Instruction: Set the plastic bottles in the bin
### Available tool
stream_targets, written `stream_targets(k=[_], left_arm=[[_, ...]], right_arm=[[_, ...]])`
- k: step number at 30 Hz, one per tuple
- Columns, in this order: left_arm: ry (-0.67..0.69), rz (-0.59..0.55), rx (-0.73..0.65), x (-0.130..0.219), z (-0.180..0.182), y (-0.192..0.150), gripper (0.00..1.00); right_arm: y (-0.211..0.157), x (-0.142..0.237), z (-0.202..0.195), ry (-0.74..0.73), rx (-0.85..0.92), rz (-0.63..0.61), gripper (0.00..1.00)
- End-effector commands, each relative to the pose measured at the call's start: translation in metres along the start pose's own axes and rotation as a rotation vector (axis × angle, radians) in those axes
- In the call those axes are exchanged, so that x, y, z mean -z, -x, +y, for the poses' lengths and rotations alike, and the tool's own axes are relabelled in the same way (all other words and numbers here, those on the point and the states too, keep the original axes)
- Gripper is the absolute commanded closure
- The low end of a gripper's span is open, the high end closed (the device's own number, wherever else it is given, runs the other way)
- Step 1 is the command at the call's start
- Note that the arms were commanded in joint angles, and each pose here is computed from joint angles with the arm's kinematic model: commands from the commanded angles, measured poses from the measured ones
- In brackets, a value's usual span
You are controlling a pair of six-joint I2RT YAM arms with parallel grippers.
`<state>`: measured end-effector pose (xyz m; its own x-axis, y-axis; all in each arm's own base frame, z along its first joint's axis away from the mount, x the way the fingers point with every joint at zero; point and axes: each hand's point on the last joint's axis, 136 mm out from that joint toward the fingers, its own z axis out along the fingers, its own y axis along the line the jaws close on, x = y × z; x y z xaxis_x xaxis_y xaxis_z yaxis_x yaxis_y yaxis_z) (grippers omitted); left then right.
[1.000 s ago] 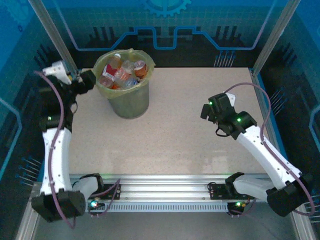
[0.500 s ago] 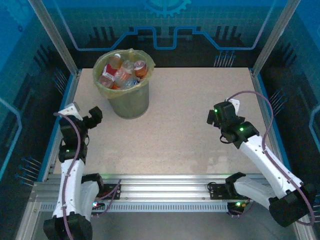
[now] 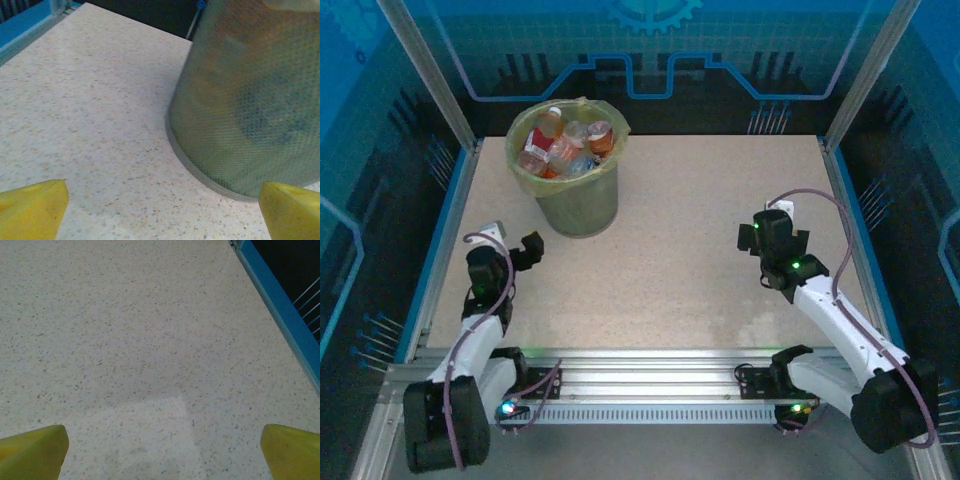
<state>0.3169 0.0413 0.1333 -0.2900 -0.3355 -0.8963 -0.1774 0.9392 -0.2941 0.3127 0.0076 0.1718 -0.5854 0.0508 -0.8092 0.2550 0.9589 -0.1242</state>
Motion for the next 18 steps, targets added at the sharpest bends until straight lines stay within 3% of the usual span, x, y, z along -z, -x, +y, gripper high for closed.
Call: stream_targets(k=[1,9,18], left_arm=[[-0.071,-0.088,-0.100,-0.006,-0.018,0.012,0.01],[-0.142,-0.089,-0.143,-0.030,-0.034,-0.003,0.01],[-0.135,-0.095,-0.147,-0.058,-0.031,-0.010,0.01]], right_arm=[[0.014,-0.009,0.002,0.018,0.033,-0.084,0.00],[0.006,-0.024,-0.002,0.057,0.059,-0.142,0.00],[0.001,-0.027,-0.012,0.102,0.006,-0.219,0.00]])
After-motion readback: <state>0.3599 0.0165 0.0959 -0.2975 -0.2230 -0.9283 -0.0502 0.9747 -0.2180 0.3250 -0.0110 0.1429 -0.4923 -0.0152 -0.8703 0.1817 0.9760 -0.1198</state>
